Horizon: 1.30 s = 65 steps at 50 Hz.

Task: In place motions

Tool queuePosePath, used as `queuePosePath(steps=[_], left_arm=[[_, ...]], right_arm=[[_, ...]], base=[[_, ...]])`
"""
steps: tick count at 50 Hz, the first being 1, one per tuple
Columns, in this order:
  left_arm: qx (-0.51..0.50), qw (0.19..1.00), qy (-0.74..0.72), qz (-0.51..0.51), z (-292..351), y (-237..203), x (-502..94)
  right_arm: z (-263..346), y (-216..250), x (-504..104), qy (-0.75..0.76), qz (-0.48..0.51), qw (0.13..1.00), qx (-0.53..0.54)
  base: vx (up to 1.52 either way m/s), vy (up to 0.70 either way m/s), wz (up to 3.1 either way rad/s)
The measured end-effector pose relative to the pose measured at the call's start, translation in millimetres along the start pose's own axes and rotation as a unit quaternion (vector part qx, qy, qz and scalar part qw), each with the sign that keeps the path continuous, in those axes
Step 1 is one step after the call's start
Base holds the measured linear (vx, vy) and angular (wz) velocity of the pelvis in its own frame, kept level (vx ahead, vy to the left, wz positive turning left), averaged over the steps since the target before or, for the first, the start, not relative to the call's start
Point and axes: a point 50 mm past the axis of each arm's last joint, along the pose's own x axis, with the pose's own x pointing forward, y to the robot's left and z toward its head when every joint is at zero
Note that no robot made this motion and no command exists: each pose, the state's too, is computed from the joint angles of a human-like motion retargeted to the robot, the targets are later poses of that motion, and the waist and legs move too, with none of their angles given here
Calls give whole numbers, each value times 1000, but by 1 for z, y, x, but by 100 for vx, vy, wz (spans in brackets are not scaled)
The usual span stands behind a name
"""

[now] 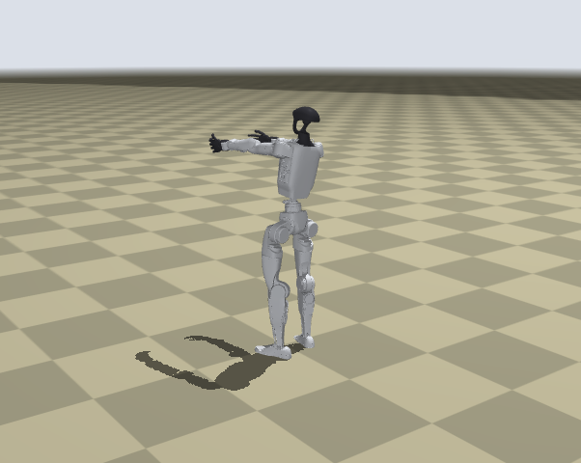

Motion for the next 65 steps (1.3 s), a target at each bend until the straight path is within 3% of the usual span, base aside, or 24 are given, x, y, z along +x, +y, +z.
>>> queuePosePath(steps=[13,17,23,32,40,45,52,59,65], left_arm=[[42,998,14,41,-22,19,0],[74,996,27,46,-49,38,-2],[29,986,140,83,-129,80,-23],[14,903,378,204,-273,153,-125],[32,805,548,226,-357,171,-237],[68,758,616,205,-393,165,-299],[-14,700,683,207,-447,101,-388],[-249,655,641,313,-471,29,-411],[-156,697,631,302,-458,70,-384]], right_arm=[[-25,11,2,-4,17,1000,10],[-70,16,-4,17,10,999,-38],[-175,19,-37,144,1,985,-92],[-346,47,-177,514,127,848,-20],[-411,73,-339,725,154,672,4],[-417,104,-420,788,105,593,127],[-411,139,-474,810,86,535,226],[-416,142,-460,782,76,573,235],[-421,113,-417,770,-9,613,175]], base=[[1,0,0],[11,6,-1],[2,2,0],[-3,0,-1],[-2,-3,8],[1,0,-3],[2,0,-35],[-3,1,145],[-5,2,-158]])
